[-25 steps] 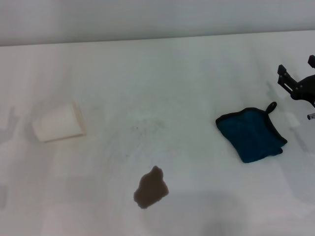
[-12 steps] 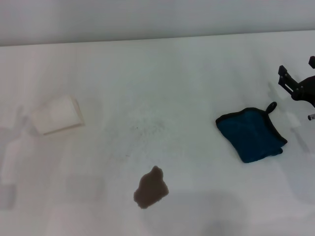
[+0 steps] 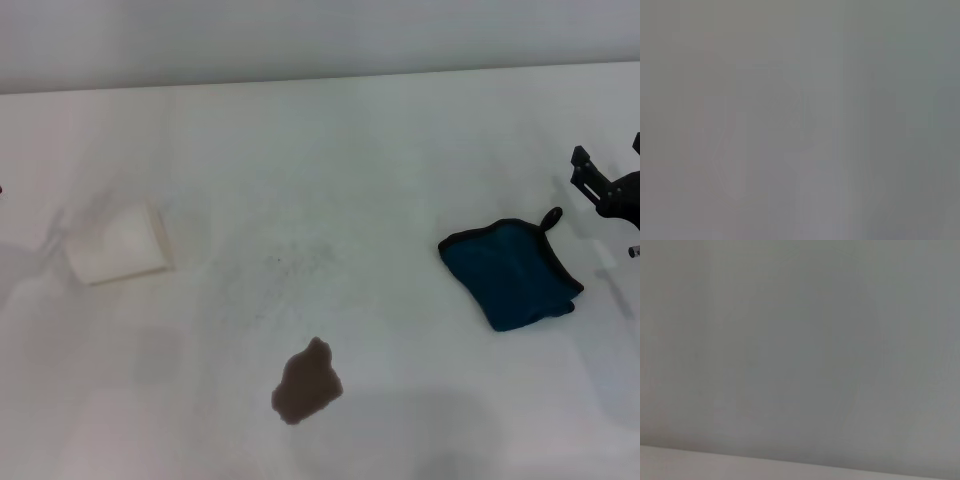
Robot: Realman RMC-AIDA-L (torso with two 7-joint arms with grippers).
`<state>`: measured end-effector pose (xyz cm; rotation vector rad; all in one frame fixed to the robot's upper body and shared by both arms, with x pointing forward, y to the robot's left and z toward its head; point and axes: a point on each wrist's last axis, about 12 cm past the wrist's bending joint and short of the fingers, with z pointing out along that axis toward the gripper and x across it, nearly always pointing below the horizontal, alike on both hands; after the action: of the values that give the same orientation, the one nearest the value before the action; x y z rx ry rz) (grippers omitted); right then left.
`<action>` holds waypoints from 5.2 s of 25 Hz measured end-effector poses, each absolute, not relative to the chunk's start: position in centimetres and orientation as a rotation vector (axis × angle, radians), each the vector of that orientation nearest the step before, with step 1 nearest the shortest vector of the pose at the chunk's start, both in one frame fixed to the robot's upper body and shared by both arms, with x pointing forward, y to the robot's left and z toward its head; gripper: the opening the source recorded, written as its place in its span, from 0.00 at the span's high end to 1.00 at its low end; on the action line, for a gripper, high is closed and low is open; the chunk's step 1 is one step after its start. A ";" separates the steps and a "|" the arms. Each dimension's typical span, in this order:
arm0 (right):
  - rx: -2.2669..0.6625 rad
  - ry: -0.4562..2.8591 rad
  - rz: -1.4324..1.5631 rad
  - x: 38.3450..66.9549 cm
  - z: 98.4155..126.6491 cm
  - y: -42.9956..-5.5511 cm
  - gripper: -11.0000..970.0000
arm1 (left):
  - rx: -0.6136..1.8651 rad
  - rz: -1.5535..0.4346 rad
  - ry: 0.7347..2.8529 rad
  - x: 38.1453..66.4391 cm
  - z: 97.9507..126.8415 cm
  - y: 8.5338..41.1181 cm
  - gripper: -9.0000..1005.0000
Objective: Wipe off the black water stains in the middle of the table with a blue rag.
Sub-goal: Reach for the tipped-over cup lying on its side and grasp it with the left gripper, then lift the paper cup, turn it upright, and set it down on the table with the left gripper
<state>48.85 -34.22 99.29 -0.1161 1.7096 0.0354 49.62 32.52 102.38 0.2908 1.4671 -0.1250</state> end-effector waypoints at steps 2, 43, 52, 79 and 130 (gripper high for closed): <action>-0.113 1.712 0.036 48.8 99.2 -34.2 0.12 | 0.288 -0.191 1.489 50.1 103.0 33.6 0.13; -0.069 1.685 0.040 50.1 99.9 -34.2 0.12 | 1.517 -0.201 2.061 60.0 116.7 32.9 0.13; -0.059 1.698 0.057 49.6 99.6 -33.7 0.12 | 1.609 -0.286 1.965 60.8 114.2 30.3 0.13; -0.057 1.642 0.078 49.3 100.1 -33.5 0.12 | 1.639 -0.429 1.941 60.3 109.2 27.0 0.13; -0.097 1.627 0.048 50.4 100.8 -34.2 0.12 | 1.003 -0.642 1.550 58.5 107.5 23.6 0.24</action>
<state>50.38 -34.23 100.78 -0.0974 1.6266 0.0478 58.53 23.61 107.47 1.0030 1.5502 -0.6418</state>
